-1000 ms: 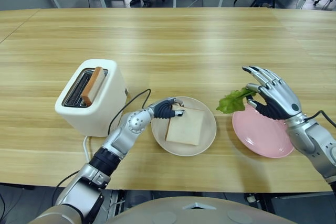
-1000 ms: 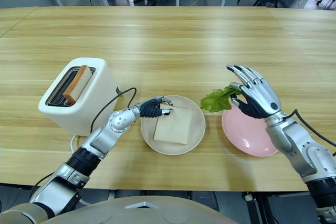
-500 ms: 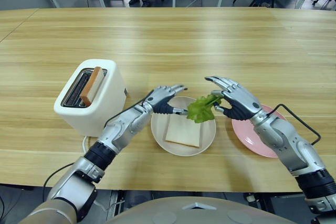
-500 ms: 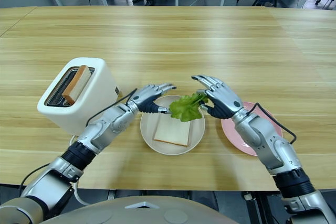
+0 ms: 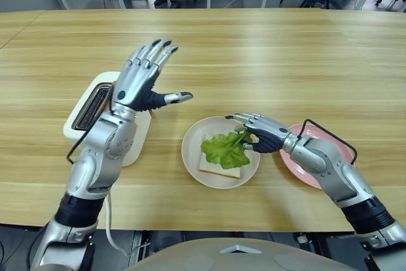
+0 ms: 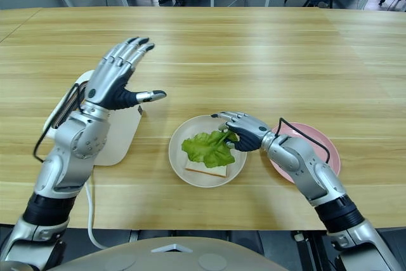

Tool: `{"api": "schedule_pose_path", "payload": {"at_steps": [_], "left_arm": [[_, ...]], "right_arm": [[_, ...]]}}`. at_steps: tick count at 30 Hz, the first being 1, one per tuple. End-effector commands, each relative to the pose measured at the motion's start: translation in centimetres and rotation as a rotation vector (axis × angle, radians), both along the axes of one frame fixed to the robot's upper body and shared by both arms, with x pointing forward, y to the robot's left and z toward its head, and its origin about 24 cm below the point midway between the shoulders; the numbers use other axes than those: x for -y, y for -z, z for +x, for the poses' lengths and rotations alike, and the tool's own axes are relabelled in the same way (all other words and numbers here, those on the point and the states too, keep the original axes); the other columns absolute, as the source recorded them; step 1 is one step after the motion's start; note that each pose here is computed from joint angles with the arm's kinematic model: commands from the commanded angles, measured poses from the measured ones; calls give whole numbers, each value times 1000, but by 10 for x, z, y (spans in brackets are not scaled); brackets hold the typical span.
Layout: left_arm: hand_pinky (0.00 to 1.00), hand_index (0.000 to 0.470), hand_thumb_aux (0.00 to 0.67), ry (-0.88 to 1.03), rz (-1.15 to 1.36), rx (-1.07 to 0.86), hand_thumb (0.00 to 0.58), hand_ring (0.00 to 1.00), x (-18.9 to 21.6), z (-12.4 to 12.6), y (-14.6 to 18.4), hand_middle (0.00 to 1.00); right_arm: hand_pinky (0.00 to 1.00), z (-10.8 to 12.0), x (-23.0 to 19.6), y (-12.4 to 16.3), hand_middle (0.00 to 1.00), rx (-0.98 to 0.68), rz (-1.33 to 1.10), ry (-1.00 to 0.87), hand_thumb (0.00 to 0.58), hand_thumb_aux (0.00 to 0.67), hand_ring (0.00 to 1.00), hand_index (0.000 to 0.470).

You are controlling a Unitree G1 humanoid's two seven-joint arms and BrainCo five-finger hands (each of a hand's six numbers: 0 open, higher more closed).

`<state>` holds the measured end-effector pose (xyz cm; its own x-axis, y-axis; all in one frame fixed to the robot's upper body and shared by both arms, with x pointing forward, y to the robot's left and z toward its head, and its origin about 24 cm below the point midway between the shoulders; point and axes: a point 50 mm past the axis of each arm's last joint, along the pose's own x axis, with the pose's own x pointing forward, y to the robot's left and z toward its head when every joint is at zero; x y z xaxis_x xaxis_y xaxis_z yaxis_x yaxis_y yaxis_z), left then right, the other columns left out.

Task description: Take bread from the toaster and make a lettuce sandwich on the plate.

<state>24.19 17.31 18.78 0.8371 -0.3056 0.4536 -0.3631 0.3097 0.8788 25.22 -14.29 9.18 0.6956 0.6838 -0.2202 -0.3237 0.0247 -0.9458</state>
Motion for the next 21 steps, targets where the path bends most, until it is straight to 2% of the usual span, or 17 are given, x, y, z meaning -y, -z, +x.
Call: {"api": "schedule_pose_path", "payload": {"at_steps": [1, 3, 4, 5, 6, 7, 15, 21], "left_arm": [[0, 0, 0, -113, 25, 29, 0, 0, -20, -19, -17, 0], [0, 0, 0, -188, 44, 32, 0, 0, -33, -27, -21, 0], [0, 0, 0, -222, 53, 24, 0, 0, -38, -30, -22, 0], [0, 0, 0, -254, 66, 17, 0, 0, -43, -32, -23, 0], [0, 0, 0, -292, 79, 5, 0, 0, -49, -33, -23, 0], [0, 0, 0, -321, 91, -12, 0, 0, -54, -34, -22, 0], [0, 0, 0, -548, 151, -231, 0, 0, -91, -37, 0, 0], [0, 0, 0, -582, 184, -462, 0, 0, -95, -26, 32, 0]], "right_arm": [[0, 9, -9, 13, 0, -5, -65, -13, 580, 670, 0, 460], [0, 14, -14, 18, 0, 15, -78, -14, 580, 670, 0, 460], [0, 16, -15, 20, 0, 35, -88, -10, 579, 646, 0, 444], [0, 19, -16, 22, 0, 54, -98, -4, 553, 525, 0, 361], [0, 21, -16, 23, 0, 77, -110, 5, 278, 187, 0, 128], [0, 23, -15, 24, 0, 94, -120, 10, 0, 0, 0, 0], [0, 25, -12, 27, 0, 167, -175, 25, 0, 0, 0, 0], [0, 23, -10, 21, 0, 219, -168, 39, 0, 0, 0, 0]]}}
